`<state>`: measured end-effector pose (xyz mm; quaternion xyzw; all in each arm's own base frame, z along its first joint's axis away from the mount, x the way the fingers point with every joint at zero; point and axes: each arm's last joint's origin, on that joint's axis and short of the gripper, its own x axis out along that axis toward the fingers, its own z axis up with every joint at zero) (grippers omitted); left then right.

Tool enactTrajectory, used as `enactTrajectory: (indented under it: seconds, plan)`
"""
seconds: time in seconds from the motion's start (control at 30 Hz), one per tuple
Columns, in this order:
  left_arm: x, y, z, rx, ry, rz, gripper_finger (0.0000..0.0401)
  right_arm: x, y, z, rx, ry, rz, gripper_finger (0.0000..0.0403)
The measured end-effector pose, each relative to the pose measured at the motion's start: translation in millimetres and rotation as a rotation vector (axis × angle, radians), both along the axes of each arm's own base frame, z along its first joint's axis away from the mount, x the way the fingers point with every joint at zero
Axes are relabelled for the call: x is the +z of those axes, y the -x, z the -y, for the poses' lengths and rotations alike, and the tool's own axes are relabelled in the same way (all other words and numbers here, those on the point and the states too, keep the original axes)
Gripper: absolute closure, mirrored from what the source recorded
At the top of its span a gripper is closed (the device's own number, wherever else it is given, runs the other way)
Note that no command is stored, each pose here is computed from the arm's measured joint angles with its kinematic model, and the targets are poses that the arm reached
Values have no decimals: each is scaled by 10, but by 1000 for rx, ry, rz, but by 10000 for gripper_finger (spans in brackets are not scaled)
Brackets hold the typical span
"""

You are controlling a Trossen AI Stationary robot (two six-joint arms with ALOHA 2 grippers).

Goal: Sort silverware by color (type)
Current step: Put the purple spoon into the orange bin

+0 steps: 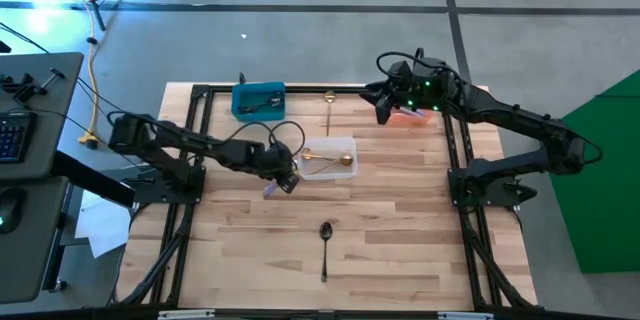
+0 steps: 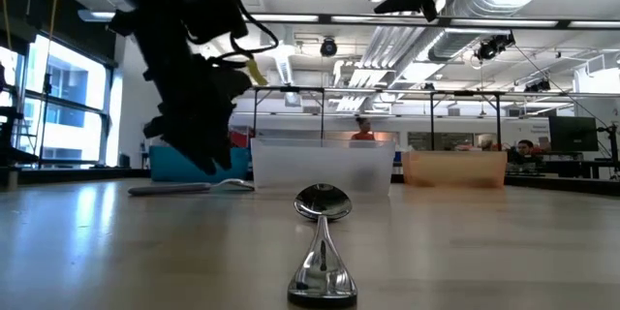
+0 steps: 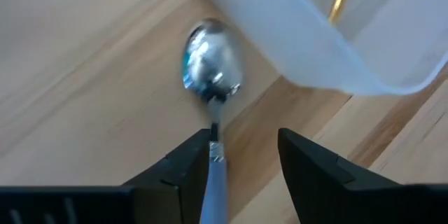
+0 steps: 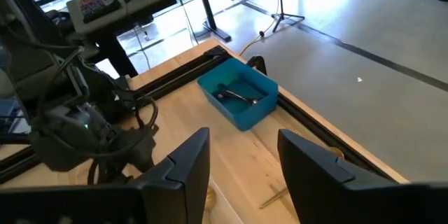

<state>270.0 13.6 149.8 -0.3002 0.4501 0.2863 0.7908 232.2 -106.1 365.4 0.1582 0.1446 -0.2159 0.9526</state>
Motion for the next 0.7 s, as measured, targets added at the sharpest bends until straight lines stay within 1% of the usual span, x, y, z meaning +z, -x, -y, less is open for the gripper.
enactTrajectory:
  seconds: [0.07,0.2,0.27,0.37,0.5,0.53,0.7]
  plan:
    - [-53,-44,-2,-10,-7,7,245,0,1,1,-4,4,-2,249]
    - [-223,-70,-41,-3,-9,-60,253,0,4,8,-28,10,-5,249]
    - [-279,-81,-57,2,-6,-82,265,-1,5,10,-35,12,-7,249]
    - [-327,-82,-77,-12,-21,-107,299,-1,6,12,-44,15,-8,249]
    - [-284,-65,-109,-60,-42,-105,377,-1,6,12,-46,10,-5,249]
    - [-257,-56,-122,-63,-38,-100,388,-1,6,12,-47,9,-5,249]
    - [-119,56,-219,-35,-2,-101,396,-2,5,13,-45,13,-7,249]
